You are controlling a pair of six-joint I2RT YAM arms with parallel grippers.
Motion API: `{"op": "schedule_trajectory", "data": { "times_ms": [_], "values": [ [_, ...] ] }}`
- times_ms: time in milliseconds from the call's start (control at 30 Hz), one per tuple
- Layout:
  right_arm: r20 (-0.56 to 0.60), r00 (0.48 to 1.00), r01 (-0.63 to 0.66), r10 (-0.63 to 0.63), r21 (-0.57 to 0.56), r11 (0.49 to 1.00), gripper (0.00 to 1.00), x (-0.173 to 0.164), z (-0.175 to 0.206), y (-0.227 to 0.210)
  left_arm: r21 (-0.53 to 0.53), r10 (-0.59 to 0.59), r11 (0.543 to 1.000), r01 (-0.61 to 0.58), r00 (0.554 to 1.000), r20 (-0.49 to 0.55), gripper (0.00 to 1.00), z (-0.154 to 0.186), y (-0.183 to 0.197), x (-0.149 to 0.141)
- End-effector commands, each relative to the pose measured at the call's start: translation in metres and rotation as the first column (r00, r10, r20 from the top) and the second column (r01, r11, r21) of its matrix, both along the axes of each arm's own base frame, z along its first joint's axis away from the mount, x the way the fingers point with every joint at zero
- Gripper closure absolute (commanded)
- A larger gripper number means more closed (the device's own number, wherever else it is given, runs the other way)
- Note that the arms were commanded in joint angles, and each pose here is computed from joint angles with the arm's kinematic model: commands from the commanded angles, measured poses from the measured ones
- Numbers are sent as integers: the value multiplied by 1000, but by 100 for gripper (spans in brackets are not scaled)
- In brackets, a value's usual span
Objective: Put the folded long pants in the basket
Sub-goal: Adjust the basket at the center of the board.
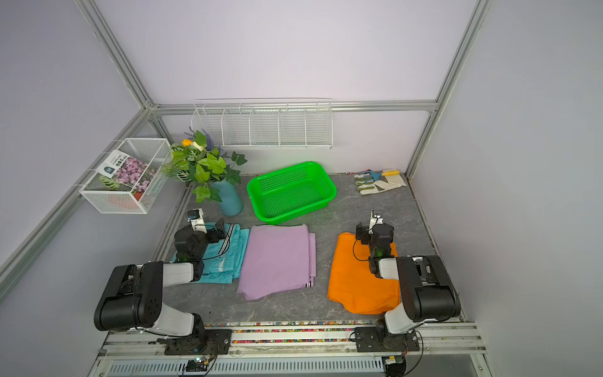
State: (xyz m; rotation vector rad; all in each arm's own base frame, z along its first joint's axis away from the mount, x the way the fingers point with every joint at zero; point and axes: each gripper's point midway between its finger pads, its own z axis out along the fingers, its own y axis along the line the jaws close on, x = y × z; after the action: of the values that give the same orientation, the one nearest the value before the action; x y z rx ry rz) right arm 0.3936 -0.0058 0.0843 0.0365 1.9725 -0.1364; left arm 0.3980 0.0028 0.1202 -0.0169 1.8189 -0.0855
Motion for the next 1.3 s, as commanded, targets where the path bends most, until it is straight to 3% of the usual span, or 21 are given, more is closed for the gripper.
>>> {"op": "schedule_trajectory", "data": {
  "times_ms": [0, 933, 1100, 1267],
  "values": [
    [11, 1000, -4, 3, 3, 1000, 1, 2, 6, 1, -6, 6, 1000, -6, 1000, -6, 0, -1, 0, 1],
    [18, 1000, -2, 2, 1, 1000, 2, 2, 9, 1, 16, -14, 1000, 13, 1000, 2, 0, 8, -2, 3],
    [-3, 999, -44, 44, -6, 999, 4, -1, 30, 7, -40, 100, 994, -104, 990, -98, 0, 33, 13, 4],
    [-147, 989, 45, -25, 139, 989, 8, -4, 61, 8, -123, 258, 951, -285, 946, -196, 0, 36, 32, -17]
  ]
}}
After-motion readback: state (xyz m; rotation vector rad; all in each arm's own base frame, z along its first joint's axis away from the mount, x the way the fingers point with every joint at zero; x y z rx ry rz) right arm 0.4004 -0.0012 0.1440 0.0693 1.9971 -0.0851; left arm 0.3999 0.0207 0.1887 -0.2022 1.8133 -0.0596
